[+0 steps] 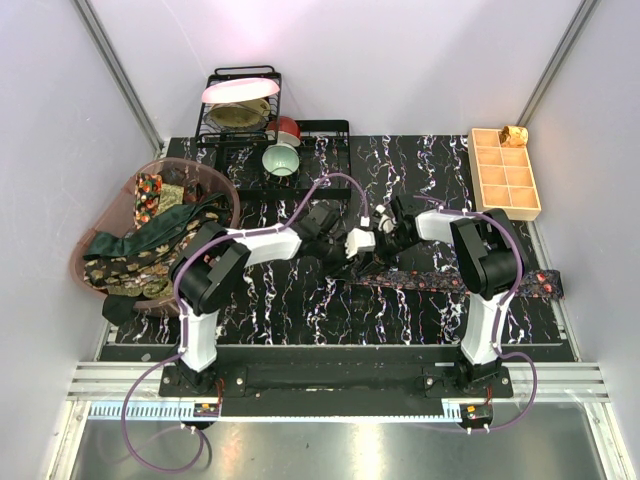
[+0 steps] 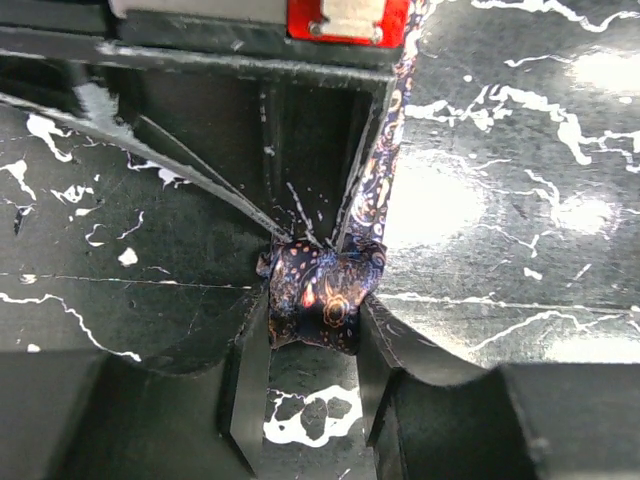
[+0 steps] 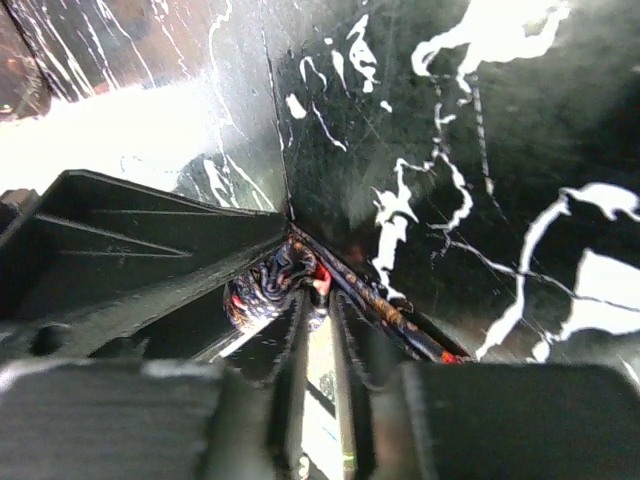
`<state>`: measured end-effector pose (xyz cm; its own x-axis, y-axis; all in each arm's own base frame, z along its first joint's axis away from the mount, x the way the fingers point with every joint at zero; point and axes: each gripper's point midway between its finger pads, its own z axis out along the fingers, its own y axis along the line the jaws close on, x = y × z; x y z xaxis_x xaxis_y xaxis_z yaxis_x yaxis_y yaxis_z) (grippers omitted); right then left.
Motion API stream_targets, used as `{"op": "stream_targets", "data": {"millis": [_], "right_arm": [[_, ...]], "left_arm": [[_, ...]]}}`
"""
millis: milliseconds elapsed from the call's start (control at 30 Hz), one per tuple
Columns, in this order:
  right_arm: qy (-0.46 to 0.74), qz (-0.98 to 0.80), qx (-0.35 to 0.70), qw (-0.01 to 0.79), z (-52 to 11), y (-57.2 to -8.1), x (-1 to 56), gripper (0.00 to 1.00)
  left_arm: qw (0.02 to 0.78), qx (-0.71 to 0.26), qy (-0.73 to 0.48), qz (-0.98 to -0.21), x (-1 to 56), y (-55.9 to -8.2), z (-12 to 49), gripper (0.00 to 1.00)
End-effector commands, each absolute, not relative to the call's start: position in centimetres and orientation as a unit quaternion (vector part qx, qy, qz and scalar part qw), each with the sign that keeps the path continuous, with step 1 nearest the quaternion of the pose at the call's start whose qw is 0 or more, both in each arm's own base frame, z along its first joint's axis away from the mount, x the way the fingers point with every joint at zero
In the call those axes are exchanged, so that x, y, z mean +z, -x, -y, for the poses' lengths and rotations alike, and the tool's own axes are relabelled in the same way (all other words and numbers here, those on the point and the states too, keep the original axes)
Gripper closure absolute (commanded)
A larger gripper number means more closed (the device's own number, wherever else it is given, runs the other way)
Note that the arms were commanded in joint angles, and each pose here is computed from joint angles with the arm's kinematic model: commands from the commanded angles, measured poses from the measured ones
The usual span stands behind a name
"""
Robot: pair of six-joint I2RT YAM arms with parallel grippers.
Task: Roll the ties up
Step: Roll the tie at the center of the board.
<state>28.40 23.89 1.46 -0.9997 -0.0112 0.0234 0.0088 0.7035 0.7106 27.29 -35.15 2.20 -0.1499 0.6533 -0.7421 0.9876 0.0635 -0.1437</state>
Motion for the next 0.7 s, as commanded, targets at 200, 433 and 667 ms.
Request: {"op": "stream_targets", "data": {"millis": [200,433,667], "right_arm": [[0.003,0.89,-0.455,-0.013,-22.9,-28.7,7.7,0.64],[0.029,0.877,-0.479,0.016,-23.5,-27.9,6.7,0.6],[0.036,0.883,-0.468,0.025,-23.8,-28.2,4.6,0.62]], "left_arm": [[0.16,-0.189,-0.636,-0.731,-0.7,-25.7,32.0,0.72],[0.152,-0.124,-0.664,-0.721,-0.7,-26.1,31.8,0.69],[0.146,-0.095,-0.656,-0.734,-0.8,-26.2,31.8,0.67]]}}
